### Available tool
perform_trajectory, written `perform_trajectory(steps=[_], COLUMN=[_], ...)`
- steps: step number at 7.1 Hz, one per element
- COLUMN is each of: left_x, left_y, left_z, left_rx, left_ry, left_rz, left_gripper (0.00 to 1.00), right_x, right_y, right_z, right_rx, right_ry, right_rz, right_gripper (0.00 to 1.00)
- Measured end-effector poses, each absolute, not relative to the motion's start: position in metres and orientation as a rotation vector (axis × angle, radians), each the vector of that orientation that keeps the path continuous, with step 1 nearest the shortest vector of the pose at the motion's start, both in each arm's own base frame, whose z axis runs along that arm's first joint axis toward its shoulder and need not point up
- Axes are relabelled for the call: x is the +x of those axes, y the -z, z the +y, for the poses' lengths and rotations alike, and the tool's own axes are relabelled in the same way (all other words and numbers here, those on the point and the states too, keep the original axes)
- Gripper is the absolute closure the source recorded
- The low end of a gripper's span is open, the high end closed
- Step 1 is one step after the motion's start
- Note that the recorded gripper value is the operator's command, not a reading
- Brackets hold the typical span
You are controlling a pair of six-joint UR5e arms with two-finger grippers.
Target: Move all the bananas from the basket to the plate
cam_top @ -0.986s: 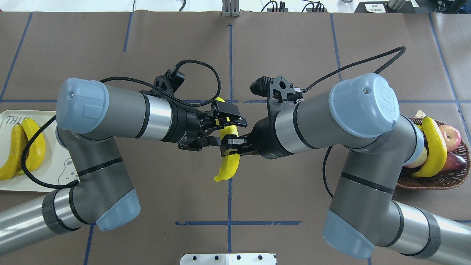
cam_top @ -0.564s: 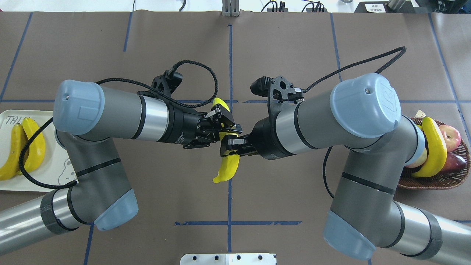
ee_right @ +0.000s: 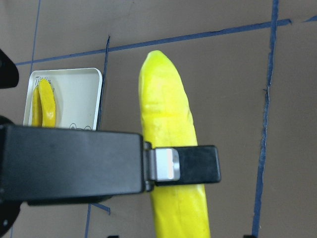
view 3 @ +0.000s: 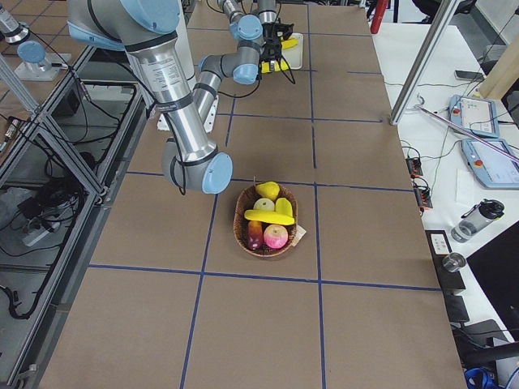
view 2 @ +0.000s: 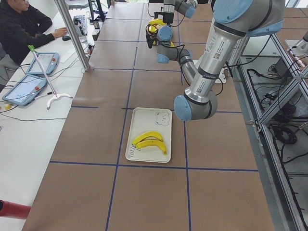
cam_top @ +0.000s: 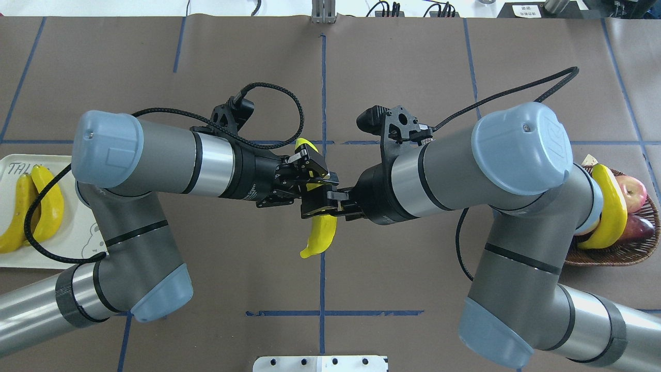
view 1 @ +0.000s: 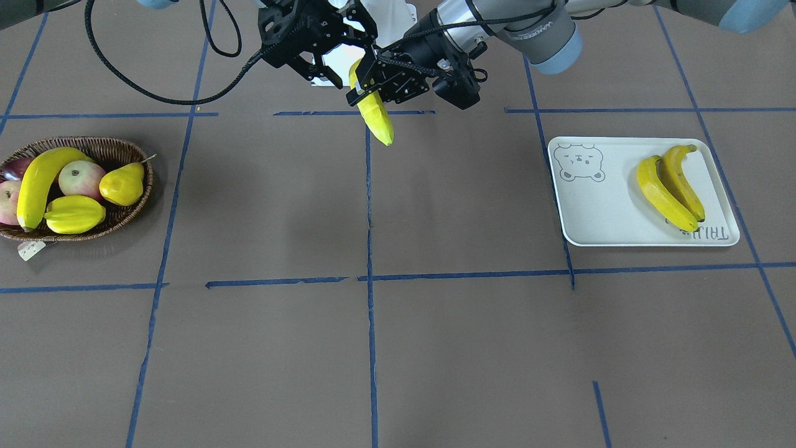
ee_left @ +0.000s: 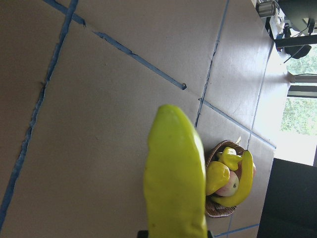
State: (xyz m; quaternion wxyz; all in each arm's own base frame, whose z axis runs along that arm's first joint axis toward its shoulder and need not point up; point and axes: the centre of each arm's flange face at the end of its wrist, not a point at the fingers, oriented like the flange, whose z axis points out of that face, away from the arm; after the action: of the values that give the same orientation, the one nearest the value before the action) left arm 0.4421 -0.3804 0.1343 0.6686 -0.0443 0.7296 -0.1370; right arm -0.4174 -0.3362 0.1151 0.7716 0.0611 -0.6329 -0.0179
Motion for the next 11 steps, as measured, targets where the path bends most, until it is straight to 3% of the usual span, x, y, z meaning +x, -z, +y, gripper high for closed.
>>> perform_trajectory(steps=[3,5,7,9,11], left_x=[0.437,0.404,0.352,0.309,0.279], left_y=[-0.169,-0.22,-0.297,-0.406,-0.468], left_z=[-0.393,-0.433,-0.455,-0.442,-0.434], left_rx=[-0.1,-0.099,-0.07,-0.04,-0.043], left_ry=[0.355,0.413,0.436,0.423,0.416], left_rz=[1.558,1.371,1.16,0.964,0.861], left_gripper=[1.0,1.0,1.0,1.0,1.0], right_x=[-0.405,-0.386,-0.373,-0.366,-0.363], right_y=[-0.115,-0.13,-0.146,-0.158,-0.167], right_z=[-0.335,-0.331,-0.328,-0.333,-0.336], right_rx=[0.141,0.144,0.139,0.131,0.125], right_ry=[0.027,0.015,0.0,-0.027,-0.045], right_rz=[-1.38,-1.37,-1.351,-1.329,-1.311], right_gripper=[0.0,0.0,0.0,0.0,0.0])
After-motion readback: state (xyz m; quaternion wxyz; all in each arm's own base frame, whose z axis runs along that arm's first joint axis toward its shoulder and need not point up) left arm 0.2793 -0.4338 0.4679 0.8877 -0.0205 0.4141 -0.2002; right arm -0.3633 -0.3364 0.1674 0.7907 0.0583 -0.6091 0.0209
